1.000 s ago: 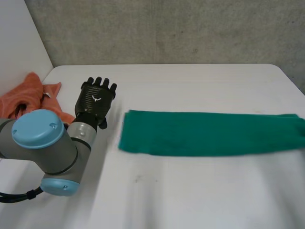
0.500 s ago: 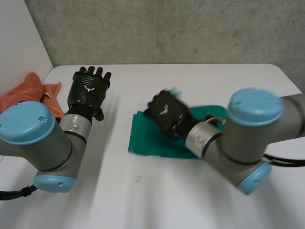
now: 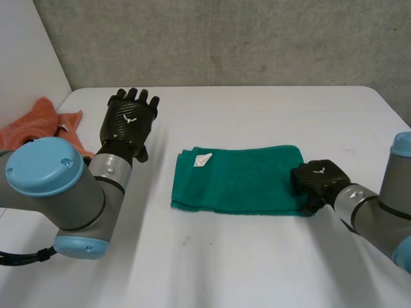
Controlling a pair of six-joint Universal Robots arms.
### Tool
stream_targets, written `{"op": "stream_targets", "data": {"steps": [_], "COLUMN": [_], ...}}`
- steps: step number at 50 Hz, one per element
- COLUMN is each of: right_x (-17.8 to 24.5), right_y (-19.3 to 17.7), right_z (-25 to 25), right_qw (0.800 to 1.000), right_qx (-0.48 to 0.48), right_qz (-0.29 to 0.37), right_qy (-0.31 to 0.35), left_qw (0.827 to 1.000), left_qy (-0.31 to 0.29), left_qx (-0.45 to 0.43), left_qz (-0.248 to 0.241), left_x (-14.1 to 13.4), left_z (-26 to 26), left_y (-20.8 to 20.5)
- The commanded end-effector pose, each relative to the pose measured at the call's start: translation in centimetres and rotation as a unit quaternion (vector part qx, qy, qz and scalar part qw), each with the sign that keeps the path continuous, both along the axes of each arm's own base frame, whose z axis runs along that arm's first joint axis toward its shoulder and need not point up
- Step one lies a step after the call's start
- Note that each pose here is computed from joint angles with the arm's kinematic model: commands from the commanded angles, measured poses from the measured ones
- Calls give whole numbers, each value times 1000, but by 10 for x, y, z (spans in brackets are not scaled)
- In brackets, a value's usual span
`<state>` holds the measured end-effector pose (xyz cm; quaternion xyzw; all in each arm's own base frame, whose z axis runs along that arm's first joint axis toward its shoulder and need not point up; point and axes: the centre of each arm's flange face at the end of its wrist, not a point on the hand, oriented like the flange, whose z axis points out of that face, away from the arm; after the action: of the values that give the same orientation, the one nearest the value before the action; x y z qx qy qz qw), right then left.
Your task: Fold the laundry.
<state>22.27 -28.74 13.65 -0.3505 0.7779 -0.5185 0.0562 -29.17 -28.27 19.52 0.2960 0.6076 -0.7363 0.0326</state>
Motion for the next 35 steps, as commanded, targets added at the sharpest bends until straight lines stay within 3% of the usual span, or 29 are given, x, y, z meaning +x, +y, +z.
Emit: {"op": "stream_targets", "data": {"steps": [1, 6, 12, 20, 26, 31, 35], "right_x": [-1, 42, 139, 186, 175, 142, 130], "right_y": [-24, -22, 33, 84, 67, 27, 15], "right_z": [13, 39, 60, 18, 30, 53, 54], "right_qw": [997, 990, 967, 939, 963, 984, 984], "right_qx": [-70, -131, -194, -156, -144, -95, -43], "right_qz": [-2, 29, 163, 307, 226, 104, 79], "right_qy": [28, 30, -8, -11, -19, -107, -155], "left_qw": [1000, 1000, 1000, 1000, 999, 996, 990], "left_qy": [-2, 0, 3, 13, 46, 69, 79], "left_qx": [4, 2, -1, -7, -3, 29, 85], "left_qz": [-2, -1, 4, 15, -3, -37, -74], "left_x": [-1, 0, 3, 6, -5, -28, -48], "left_z": [-3, 1, 9, 18, 26, 22, 9], "left_y": [1, 3, 2, -4, -3, 2, 9]}}
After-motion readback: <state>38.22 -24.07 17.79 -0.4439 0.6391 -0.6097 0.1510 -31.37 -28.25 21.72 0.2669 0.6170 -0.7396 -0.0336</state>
